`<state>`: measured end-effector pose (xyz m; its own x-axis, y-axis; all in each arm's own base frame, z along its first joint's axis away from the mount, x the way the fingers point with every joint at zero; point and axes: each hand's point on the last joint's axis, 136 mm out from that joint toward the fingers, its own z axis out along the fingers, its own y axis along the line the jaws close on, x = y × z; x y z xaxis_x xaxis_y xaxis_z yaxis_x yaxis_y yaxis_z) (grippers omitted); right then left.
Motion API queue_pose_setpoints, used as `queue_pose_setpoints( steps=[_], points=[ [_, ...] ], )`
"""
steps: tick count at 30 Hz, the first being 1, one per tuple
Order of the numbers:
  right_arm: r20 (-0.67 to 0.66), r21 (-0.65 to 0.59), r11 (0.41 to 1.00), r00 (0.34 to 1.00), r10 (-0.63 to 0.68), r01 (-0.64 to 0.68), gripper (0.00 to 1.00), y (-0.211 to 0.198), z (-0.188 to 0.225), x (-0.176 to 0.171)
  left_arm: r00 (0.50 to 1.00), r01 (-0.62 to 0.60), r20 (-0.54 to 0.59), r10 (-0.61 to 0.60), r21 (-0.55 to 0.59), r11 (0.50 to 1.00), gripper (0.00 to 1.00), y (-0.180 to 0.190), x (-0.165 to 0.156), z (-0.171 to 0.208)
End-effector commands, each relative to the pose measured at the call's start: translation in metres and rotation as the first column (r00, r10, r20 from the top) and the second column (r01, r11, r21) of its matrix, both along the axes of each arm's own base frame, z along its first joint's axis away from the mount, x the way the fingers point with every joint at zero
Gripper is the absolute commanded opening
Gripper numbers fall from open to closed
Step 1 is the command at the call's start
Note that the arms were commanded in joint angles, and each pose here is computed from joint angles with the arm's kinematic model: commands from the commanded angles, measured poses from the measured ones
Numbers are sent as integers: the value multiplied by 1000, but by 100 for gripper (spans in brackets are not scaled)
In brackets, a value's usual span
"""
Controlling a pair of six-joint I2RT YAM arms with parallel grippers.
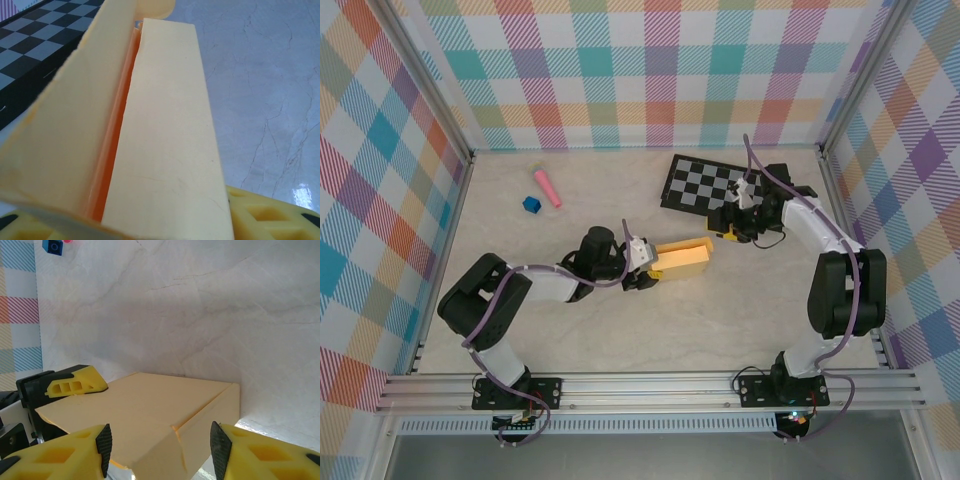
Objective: Fold the paper box
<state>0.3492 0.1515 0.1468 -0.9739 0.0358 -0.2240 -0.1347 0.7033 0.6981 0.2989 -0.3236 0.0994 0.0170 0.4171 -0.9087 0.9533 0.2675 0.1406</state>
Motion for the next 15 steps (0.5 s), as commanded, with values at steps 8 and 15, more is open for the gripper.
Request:
queue_pose_setpoints(
  steps=[8, 15],
  points=[
    [-71, 90, 996, 997, 25, -19, 54, 19, 10, -17, 999, 37, -26, -37, -1, 999, 53, -6, 6, -3],
    [-100, 79, 996, 994, 38, -30, 54, 23, 3, -25, 999, 26, -43, -26, 3, 1000, 54, -3, 8, -4]
  ],
)
